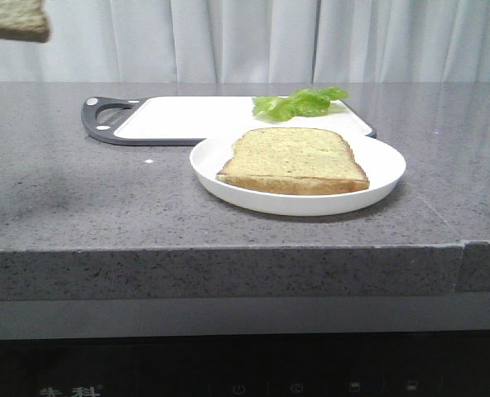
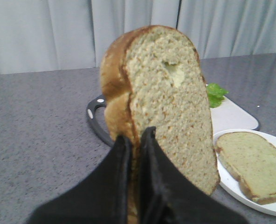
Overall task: Left arm grabs bread, right arm adds lettuce
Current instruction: 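Lift the top bread slice with the left gripper and move it aside, then grasp the lettuce leaf on the cutting board with the right gripper, then carry the lettuce over the plate and release it onto the bread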
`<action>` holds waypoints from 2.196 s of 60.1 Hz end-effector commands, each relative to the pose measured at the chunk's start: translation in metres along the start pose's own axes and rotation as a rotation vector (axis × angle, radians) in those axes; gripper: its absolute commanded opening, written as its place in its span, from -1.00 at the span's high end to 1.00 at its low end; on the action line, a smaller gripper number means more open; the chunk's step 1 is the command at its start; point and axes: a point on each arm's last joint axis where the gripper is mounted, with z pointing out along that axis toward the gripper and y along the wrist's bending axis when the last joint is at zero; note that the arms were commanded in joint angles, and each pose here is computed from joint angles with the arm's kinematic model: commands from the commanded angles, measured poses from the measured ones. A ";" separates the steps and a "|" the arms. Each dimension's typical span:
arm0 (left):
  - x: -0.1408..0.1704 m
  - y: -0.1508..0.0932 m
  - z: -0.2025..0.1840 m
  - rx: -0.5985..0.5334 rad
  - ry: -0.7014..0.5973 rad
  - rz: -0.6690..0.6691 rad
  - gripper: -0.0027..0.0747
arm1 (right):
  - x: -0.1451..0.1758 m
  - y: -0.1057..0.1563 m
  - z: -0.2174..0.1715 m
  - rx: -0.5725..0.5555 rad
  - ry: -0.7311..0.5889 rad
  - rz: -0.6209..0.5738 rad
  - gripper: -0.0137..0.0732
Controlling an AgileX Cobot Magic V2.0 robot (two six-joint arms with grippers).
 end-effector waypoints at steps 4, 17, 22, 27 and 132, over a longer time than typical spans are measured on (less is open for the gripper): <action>-0.016 0.004 -0.009 -0.037 -0.113 -0.014 0.99 | -0.045 0.011 0.038 -0.032 -0.079 -0.087 -0.52; -0.016 0.004 -0.010 -0.037 -0.116 -0.014 0.99 | -0.089 0.029 0.099 -0.079 -0.068 -0.146 -0.52; -0.016 0.004 -0.010 -0.037 -0.116 -0.014 0.99 | -0.101 0.038 0.125 -0.103 -0.050 -0.168 -0.52; -0.016 0.004 -0.010 -0.037 -0.116 -0.014 0.99 | -0.117 0.053 0.145 -0.135 -0.044 -0.200 -0.52; -0.017 0.003 -0.010 -0.030 -0.124 -0.045 0.99 | -0.041 0.113 0.043 -0.370 0.013 -0.199 0.79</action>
